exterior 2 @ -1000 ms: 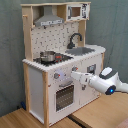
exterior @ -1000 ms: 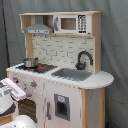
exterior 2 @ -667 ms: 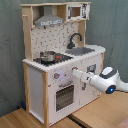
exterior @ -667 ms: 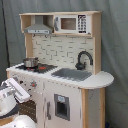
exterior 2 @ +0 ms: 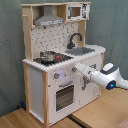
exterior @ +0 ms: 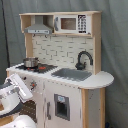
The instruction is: Play with the kitchen
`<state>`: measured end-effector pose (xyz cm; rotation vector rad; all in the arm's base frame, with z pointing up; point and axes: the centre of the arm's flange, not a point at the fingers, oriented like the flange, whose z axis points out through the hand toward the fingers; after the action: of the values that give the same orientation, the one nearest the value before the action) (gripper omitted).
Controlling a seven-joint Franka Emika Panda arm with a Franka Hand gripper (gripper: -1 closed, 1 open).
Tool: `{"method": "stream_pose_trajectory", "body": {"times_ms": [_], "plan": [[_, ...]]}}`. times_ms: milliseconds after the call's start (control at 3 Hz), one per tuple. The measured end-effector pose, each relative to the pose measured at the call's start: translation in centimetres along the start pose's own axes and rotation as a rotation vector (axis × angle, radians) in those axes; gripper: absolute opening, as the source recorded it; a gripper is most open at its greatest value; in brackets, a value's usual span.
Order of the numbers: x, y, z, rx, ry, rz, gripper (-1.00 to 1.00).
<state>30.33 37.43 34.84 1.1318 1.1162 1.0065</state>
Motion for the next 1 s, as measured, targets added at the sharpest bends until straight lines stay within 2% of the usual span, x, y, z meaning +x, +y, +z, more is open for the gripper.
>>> {"method": "stream_pose_trajectory", "body": {"times_ms": [333,1000], "plan": [[-0.9,0.2,0.9,0.023,0.010,0.113,1.00],[-1.5,-0.6,2.6,0.078,0.038,0.294,1.00]]}}
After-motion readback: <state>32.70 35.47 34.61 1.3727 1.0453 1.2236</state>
